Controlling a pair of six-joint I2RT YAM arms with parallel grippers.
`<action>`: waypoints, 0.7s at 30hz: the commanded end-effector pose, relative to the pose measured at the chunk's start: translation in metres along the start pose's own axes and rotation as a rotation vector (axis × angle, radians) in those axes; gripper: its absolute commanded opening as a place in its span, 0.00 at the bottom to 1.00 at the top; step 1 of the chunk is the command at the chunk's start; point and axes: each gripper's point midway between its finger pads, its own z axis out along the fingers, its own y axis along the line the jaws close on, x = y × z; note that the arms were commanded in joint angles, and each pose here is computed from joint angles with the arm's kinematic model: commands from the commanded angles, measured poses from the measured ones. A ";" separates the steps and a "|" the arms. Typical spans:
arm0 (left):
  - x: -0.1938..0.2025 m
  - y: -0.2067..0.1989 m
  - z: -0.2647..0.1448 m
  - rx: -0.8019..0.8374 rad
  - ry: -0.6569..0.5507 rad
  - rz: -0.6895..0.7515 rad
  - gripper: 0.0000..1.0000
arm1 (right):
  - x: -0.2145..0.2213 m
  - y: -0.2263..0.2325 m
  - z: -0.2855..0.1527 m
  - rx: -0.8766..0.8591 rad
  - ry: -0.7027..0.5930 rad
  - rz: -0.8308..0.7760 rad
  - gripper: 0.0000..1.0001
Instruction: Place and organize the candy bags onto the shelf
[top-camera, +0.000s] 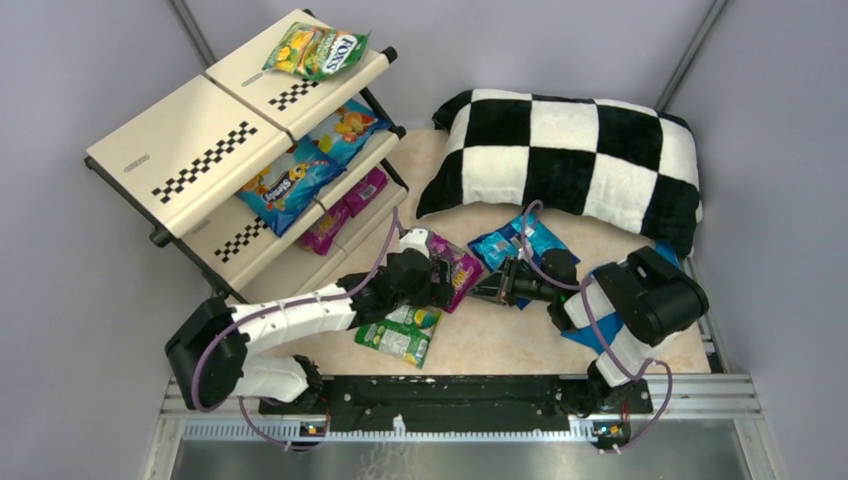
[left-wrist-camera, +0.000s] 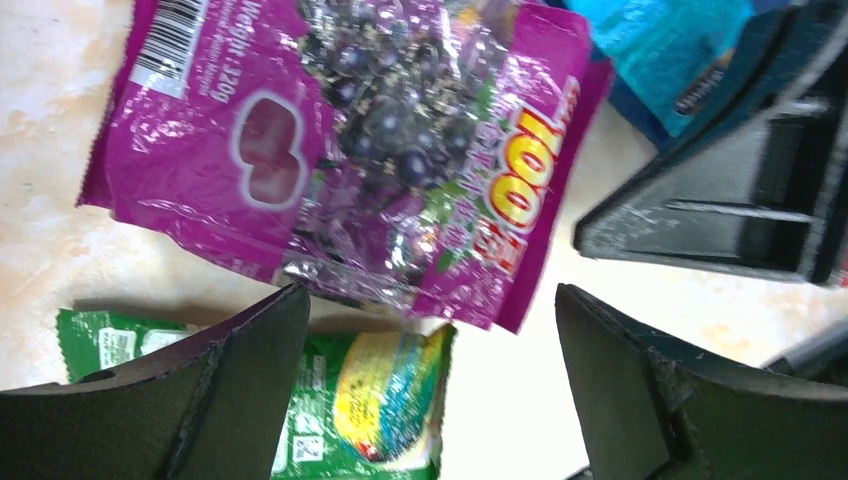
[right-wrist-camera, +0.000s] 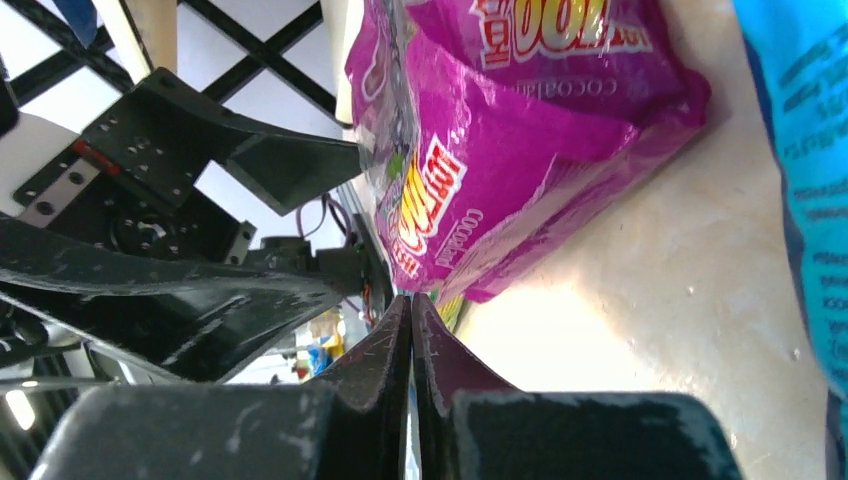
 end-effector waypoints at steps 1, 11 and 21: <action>-0.001 -0.030 -0.028 0.154 0.002 -0.005 0.99 | 0.005 0.013 -0.004 -0.061 -0.001 -0.075 0.09; 0.031 -0.086 -0.052 0.244 0.070 0.109 0.98 | -0.017 -0.011 -0.003 0.106 -0.040 -0.099 0.59; 0.035 -0.086 -0.027 0.122 0.078 0.214 0.99 | -0.035 -0.024 0.009 0.161 -0.086 -0.044 0.45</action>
